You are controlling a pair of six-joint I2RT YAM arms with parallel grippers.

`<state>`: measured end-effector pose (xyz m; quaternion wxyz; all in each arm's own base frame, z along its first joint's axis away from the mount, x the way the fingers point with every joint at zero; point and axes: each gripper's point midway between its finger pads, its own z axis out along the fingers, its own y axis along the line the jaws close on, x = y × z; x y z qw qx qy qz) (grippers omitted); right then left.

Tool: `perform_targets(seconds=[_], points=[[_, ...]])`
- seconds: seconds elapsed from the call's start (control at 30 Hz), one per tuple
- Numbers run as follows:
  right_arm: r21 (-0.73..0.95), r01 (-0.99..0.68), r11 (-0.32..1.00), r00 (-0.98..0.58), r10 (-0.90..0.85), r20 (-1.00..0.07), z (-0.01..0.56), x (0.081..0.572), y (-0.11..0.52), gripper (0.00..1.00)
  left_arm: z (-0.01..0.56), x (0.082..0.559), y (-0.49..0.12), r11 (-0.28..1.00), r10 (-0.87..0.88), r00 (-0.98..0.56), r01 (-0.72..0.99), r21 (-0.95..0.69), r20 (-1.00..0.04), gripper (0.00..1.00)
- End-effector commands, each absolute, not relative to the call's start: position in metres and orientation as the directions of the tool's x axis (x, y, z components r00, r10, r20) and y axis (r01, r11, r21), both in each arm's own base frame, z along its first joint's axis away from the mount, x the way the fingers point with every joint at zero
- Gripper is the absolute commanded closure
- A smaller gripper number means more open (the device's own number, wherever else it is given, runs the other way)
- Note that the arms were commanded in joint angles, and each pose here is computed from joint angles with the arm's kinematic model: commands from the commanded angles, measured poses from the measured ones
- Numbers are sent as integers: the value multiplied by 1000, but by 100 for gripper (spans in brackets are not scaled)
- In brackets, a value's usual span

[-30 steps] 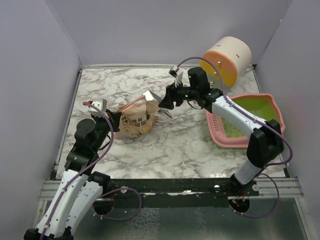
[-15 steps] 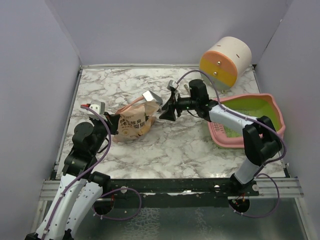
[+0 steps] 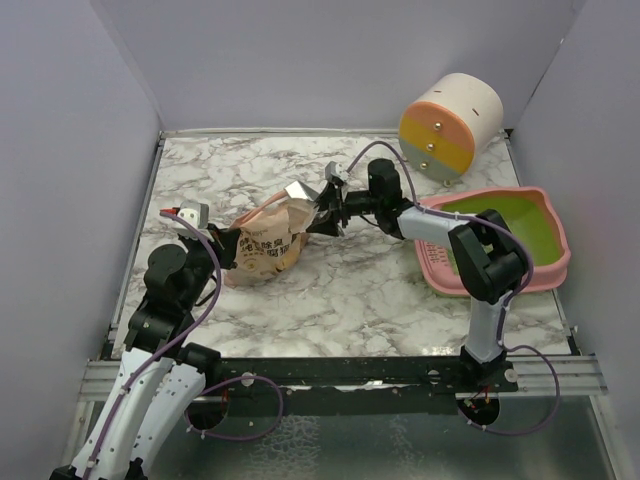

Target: Fill the litter box with clean litter

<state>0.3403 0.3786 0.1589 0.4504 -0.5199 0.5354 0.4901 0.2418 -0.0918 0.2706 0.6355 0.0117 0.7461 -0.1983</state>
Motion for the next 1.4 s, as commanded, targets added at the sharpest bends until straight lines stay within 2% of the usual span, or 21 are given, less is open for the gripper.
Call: perform_targets(seconds=[0.0, 0.2, 0.27, 0.3, 0.37, 0.4, 0.43, 0.6, 0.8, 0.97, 1.13, 1.23, 1.27, 1.3, 1.37], points=[[-44, -997, -70, 47, -52, -998, 182, 346, 384, 41, 314, 239, -93, 902, -288, -71, 316, -296, -955, 100], [-89, -984, -154, 88, 16, -996, 187, 332, 379, 41, 311, 235, -90, 907, -280, -67, 309, -287, -958, 100], [-75, -972, -223, 68, 37, -997, 186, 325, 378, 46, 308, 235, -89, 910, -278, -69, 302, -286, -958, 100], [-65, -966, -251, 56, 45, -997, 185, 325, 378, 51, 307, 235, -88, 910, -278, -70, 301, -286, -958, 100], [-31, -963, -268, 16, 59, -998, 182, 327, 377, 85, 305, 235, -88, 912, -276, -71, 297, -284, -959, 100], [-22, -965, -260, 4, 71, -997, 181, 329, 374, 97, 305, 235, -87, 913, -273, -71, 295, -282, -959, 100], [0, -966, -258, -20, 77, -997, 180, 329, 371, 99, 305, 234, -87, 914, -270, -70, 295, -279, -960, 100], [95, -978, -184, -117, 114, -987, 189, 331, 346, 99, 311, 235, -78, 938, -218, -40, 266, -221, -975, 100], [230, -972, -42, -232, 36, -972, 207, 320, 324, 99, 326, 244, -68, 969, -82, 9, 234, -78, -997, 100], [285, -958, -24, -286, 20, -958, 225, 294, 315, 99, 338, 255, -101, 918, -37, 21, 396, -26, -999, 100], [335, -942, -20, -335, 13, -942, 230, 278, 308, 99, 347, 262, -142, 813, -54, 38, 581, -22, -998, 100], [355, -934, 31, -355, 9, -935, 234, 276, 303, 99, 350, 269, -158, 765, -50, -4, 642, -41, -999, 90], [357, -932, 60, -357, 10, -934, 235, 276, 301, 99, 351, 270, -158, 765, -41, -11, 643, -38, -999, 83], [365, -926, 94, -365, 12, -931, 236, 277, 299, 99, 350, 270, -157, 769, -31, -14, 638, -33, -999, 69], [366, -922, 125, -369, 3, -929, 237, 274, 294, 99, 345, 266, -151, 784, -10, -9, 621, -13, -1000, 54]])
